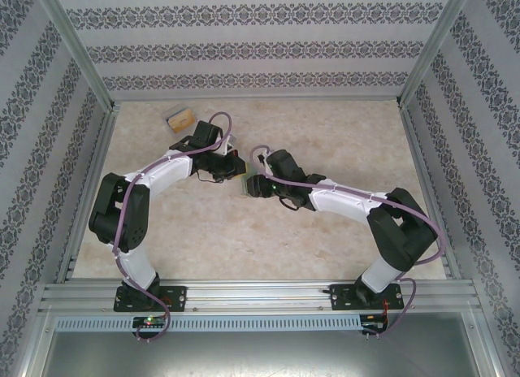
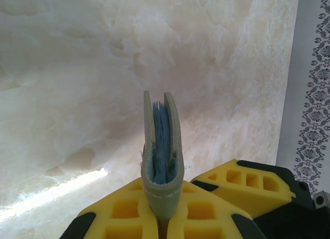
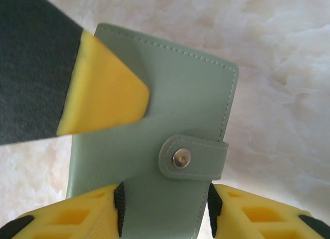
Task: Put the credit cards into the card holder
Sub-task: Open the button on the card holder.
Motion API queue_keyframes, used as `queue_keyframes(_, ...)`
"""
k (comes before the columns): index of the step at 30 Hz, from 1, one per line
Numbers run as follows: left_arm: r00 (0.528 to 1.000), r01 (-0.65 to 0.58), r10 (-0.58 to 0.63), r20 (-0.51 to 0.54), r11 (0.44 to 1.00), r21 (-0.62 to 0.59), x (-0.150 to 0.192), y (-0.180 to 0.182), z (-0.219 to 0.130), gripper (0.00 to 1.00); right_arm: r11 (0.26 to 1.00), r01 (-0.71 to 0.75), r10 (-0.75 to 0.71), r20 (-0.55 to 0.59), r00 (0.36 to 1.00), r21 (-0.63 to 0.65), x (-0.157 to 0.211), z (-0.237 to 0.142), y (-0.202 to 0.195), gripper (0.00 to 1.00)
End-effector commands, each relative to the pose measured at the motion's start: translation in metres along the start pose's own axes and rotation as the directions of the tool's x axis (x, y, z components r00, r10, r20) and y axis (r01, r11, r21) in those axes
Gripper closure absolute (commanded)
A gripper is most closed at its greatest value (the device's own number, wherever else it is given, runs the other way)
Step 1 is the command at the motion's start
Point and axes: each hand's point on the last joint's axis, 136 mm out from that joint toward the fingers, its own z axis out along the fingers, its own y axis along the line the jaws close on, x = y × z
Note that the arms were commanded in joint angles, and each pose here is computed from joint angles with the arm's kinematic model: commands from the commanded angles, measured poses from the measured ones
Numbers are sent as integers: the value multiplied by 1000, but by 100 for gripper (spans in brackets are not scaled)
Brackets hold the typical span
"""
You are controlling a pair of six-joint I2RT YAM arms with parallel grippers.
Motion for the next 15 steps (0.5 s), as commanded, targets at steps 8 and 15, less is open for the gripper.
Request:
queue_keyframes(8, 999, -17, 20, -33, 997, 72, 8, -27, -7, 100, 993, -59, 58, 12, 998, 99, -10, 14, -17, 80)
queue_keyframes(15, 998, -25, 28, -52, 998, 57, 14, -24, -8, 100, 986, -100, 96, 34, 995, 132, -4, 1, -35, 100)
